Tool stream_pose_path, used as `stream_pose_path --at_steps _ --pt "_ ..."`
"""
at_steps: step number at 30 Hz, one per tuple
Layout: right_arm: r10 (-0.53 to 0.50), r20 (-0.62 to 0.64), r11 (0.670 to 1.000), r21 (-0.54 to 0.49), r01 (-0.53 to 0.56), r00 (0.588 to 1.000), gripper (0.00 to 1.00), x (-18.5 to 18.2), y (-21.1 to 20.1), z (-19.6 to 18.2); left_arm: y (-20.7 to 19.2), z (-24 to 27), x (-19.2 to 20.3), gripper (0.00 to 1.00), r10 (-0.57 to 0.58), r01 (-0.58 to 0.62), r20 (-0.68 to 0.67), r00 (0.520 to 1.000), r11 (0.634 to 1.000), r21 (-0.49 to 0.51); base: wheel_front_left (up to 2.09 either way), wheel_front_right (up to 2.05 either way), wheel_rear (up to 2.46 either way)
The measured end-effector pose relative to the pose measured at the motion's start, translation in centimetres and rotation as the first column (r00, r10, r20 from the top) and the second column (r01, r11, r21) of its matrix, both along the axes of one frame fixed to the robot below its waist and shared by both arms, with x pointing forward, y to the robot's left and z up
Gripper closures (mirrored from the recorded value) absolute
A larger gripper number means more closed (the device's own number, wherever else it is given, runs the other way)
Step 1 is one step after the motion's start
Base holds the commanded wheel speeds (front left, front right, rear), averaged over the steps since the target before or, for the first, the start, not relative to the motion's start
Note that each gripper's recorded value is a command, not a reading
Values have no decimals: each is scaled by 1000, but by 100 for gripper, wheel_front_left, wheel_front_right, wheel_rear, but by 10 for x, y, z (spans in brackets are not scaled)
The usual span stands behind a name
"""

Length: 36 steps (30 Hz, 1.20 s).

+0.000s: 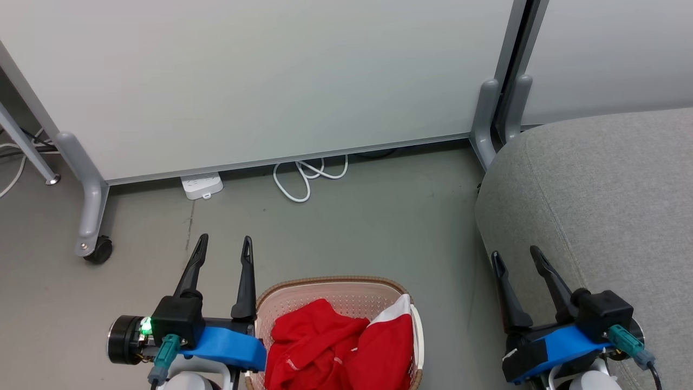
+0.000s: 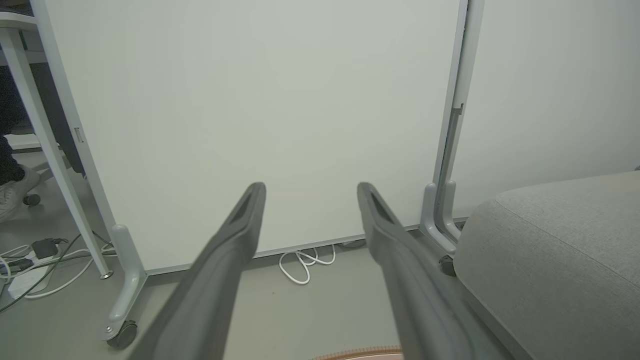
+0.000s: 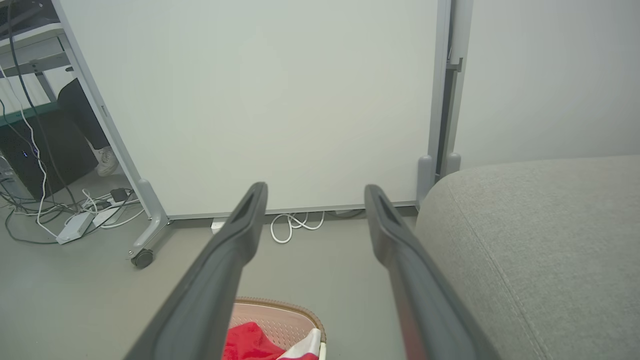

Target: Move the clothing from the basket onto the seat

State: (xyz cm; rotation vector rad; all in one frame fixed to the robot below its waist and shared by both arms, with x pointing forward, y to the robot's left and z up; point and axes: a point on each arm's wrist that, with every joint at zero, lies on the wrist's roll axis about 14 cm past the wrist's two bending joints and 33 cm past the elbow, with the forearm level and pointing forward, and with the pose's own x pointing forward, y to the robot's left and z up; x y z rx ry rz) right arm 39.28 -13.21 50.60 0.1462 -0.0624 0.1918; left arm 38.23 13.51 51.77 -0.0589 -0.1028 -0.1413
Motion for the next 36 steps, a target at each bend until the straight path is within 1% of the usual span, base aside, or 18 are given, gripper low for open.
stream_pose_path --at_steps 4,18,30,36 --pt "8 6 1000 -20 -8 1000 0 0 2 0 -1 0 -1 0 -5 5 3 1000 1000 13 0 0 0" --pt "2 -2 1000 -19 -2 1000 0 0 0 -2 1 -8 -2 0 -6 6 -23 1000 1000 -10 0 0 0" --pt "1 -13 1000 -20 -2 1000 0 0 0 -6 2 -14 -2 0 -6 5 -42 999 1000 -11 0 0 0" --pt "0 -19 1000 -20 0 1000 0 3 -1 -8 -5 -20 6 0 -41 41 -61 997 999 9 0 0 0"
